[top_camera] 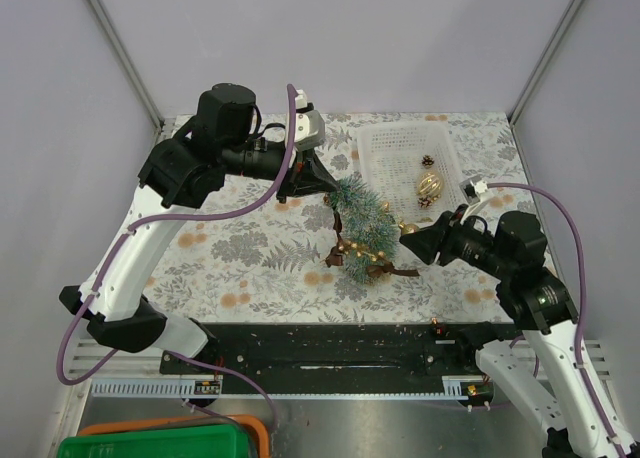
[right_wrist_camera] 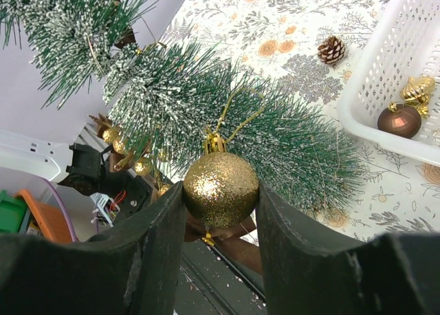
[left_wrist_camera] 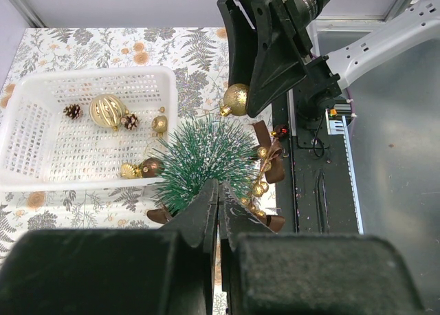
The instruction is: Decorate the small christmas tree
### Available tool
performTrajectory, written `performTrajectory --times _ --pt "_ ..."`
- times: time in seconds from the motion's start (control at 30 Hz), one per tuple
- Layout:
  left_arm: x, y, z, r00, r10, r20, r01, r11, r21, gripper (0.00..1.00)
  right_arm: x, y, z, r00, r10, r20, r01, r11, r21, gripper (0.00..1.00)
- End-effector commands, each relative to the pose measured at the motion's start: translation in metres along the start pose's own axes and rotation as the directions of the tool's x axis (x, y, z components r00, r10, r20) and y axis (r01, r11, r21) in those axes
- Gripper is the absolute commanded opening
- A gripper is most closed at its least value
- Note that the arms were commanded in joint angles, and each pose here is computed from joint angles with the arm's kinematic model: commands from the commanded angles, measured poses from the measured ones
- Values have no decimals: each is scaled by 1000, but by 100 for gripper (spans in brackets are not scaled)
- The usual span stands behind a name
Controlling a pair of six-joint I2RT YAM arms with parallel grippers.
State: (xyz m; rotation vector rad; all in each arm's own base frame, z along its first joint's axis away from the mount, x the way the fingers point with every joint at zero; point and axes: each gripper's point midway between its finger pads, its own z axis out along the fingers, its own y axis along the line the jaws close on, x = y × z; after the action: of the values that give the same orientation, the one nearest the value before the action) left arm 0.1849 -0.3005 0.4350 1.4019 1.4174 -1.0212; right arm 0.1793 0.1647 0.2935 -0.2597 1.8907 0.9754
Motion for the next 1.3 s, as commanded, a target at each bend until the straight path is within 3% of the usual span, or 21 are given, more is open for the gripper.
performTrajectory --times 0.0,0.3,0.5,1.27 --pt "-17 -6 -8 997 49 52 -49 999 5 3 -6 9 -3 999 -38 -10 38 999 -35 40" --pt "-17 -5 -7 998 46 52 -47 999 9 2 5 21 1 998 -14 -69 5 992 -127 37" --pt "-18 -6 -7 997 48 54 -48 999 13 3 -10 39 -7 999 -46 -24 41 982 -183 37" --pt "-17 -6 -8 997 49 54 -49 999 8 2 -33 13 -6 990 -130 53 131 991 -14 39"
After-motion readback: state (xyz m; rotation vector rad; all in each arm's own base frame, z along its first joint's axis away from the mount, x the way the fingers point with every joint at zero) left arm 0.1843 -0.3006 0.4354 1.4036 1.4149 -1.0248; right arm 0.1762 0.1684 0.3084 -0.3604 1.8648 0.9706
